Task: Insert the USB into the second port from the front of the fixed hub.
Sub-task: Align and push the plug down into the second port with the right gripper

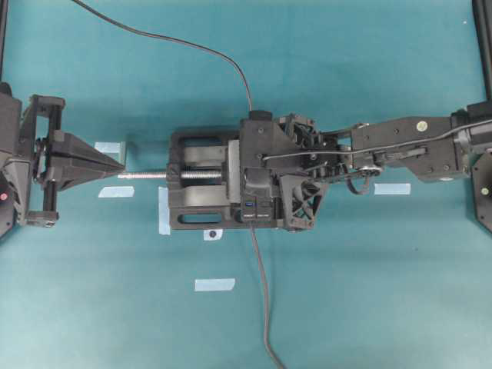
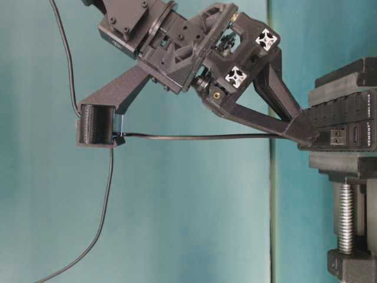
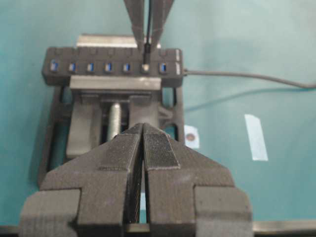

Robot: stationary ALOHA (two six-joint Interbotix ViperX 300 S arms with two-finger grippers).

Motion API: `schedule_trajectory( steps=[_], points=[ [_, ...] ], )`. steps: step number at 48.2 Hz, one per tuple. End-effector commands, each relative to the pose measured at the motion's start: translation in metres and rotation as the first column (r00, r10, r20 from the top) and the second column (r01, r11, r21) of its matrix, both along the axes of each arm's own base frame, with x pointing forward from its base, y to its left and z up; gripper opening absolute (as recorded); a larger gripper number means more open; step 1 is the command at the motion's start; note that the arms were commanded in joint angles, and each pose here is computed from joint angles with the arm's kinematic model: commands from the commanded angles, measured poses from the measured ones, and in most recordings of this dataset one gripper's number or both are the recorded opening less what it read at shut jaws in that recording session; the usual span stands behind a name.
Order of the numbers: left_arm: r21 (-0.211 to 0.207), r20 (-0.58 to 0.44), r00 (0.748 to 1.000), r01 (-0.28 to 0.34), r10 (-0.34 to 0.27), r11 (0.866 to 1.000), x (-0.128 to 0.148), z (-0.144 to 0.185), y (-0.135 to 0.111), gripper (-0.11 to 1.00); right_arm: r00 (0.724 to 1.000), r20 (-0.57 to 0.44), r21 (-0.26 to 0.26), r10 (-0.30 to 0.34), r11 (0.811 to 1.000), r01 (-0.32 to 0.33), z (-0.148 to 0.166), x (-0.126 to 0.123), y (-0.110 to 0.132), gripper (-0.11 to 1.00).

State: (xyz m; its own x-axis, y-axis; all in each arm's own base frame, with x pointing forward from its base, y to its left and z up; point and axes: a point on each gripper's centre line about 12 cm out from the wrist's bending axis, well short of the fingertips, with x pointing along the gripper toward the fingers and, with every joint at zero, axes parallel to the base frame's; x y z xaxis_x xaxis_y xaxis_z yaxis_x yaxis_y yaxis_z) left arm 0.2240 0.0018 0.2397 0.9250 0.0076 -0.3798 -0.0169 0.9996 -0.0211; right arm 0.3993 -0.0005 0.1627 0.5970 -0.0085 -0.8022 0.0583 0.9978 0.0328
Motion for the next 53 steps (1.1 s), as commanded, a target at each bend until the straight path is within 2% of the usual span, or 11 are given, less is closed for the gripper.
schedule_trajectory(
  steps=[1, 41, 53],
  points=[
    [0.000, 0.023, 1.000, 0.002, -0.002, 1.000, 0.0023, 0.0065, -0.0003, 0.00, 1.000, -0.005, -0.002, 0.003, 1.000, -0.003, 0.0054, 0.0001, 0.0010, 0.06],
    [0.002, 0.020, 1.000, 0.002, -0.002, 1.000, 0.0020, 0.0057, -0.0003, 0.00, 0.999, -0.045, -0.016, 0.004, 1.000, -0.005, -0.0026, -0.0008, -0.0028, 0.06],
    [0.000, 0.021, 1.000, 0.002, -0.002, 1.000, 0.0021, 0.0058, -0.0003, 0.00, 0.997, -0.079, -0.045, 0.018, 0.999, -0.022, -0.0016, -0.0021, -0.0047, 0.06]
  ],
)
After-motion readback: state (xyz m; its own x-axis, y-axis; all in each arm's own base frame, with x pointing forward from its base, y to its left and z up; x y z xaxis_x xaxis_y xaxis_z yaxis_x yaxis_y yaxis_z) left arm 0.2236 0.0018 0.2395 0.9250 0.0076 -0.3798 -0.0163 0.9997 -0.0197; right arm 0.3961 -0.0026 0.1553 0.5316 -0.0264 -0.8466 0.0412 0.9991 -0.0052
